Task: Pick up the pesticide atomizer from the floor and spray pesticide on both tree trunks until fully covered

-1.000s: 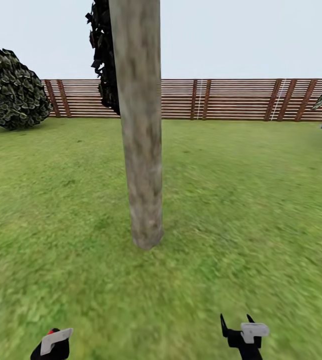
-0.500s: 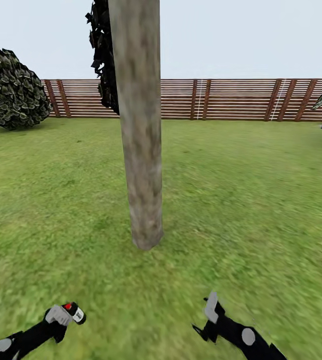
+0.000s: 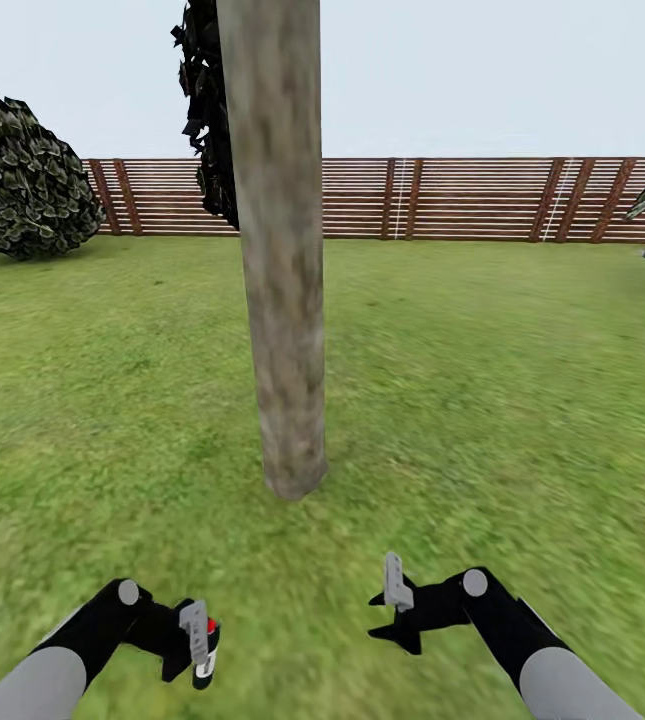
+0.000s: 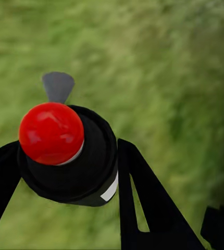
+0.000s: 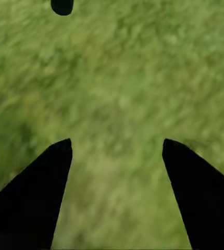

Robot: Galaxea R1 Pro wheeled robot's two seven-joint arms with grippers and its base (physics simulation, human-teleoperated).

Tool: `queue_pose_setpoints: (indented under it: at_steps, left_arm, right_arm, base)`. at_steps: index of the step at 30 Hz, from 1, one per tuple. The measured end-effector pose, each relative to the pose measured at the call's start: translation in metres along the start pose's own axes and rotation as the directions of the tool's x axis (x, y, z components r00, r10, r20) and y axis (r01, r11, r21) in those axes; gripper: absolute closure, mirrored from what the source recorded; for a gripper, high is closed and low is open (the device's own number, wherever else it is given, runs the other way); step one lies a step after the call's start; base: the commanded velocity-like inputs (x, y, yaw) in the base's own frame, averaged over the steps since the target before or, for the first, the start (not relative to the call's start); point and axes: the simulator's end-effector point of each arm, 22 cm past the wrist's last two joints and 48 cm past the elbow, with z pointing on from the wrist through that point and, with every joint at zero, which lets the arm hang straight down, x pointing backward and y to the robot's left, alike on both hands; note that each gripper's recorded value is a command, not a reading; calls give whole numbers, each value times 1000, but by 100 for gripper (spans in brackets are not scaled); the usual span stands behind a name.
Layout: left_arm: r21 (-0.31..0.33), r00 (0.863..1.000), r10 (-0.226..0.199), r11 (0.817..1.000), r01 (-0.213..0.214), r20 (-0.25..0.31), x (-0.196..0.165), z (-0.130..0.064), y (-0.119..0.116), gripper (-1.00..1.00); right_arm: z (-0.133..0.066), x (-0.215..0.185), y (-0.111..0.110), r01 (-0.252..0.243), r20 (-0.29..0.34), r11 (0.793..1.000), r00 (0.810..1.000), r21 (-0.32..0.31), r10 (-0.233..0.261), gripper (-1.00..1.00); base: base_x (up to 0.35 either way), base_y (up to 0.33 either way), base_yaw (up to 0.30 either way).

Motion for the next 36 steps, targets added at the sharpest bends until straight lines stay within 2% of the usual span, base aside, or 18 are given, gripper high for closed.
queue_pose_setpoints:
  at_steps: [7, 16, 19, 22, 27, 36]
  left_arm:
    - [-13, 999, 34, 999, -34, 10, -33, 8, 3, 100]
    - [17, 997, 69, 997, -69, 16, -56, 24, -12, 100]
    - [50, 993, 117, 992, -117, -10, -60, 32, -23, 100]
    - [66, 991, 136, 989, -135, -9, -68, 39, -31, 100]
    - [82, 987, 159, 984, -161, 22, -93, 51, -43, 100]
    - [89, 983, 173, 980, -179, 67, -123, 61, -54, 100]
  right_arm:
    - [7, -22, -2, 31, 28, 1000, 999, 4, -31, 100]
    - [14, -48, -6, 68, 64, 998, 996, 15, -69, 100]
    - [17, -54, -5, 73, 73, 997, 995, 15, -74, 100]
    - [20, -60, -4, 76, 82, 997, 994, 13, -77, 100]
    - [24, -74, -4, 89, 102, 996, 991, 17, -90, 100]
    - [26, -80, -4, 94, 111, 995, 989, 20, -96, 100]
  base:
    - [0, 0, 0]
    - [0, 0, 0]
    - [0, 0, 0]
    - [0, 0, 0]
    - [0, 0, 0]
    - [0, 0, 0]
